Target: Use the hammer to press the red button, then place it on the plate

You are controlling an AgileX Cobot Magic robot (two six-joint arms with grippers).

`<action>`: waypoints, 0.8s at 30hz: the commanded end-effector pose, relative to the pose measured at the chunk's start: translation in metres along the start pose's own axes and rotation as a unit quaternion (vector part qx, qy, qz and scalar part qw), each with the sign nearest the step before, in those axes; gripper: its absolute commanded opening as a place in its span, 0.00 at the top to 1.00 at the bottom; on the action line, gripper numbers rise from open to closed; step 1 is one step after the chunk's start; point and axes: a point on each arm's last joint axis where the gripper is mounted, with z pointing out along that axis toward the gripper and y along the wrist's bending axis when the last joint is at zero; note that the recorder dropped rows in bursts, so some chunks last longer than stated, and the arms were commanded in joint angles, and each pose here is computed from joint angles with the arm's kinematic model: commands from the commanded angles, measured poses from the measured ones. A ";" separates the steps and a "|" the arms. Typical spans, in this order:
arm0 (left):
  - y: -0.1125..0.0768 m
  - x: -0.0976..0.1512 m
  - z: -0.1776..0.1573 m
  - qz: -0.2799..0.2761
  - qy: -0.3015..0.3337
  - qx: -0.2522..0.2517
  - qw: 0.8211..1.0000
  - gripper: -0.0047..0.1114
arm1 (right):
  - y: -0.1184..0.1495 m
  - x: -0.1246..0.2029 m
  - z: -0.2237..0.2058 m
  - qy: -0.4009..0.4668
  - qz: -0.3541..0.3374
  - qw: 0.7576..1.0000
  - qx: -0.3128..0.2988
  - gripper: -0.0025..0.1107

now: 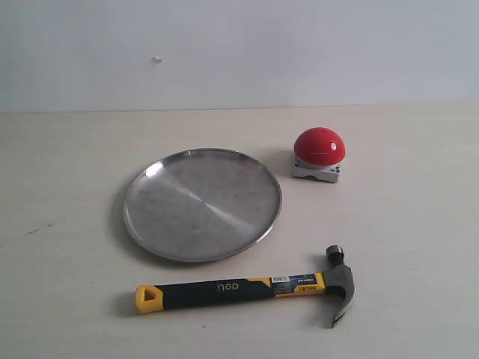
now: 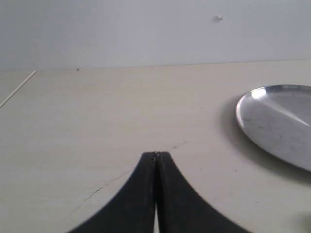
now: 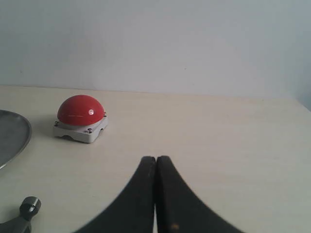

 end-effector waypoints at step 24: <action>-0.004 -0.089 -0.035 -0.289 -0.334 0.144 0.886 0.96 | 0.000 0.001 0.000 -0.002 -0.001 1.000 0.003 0.98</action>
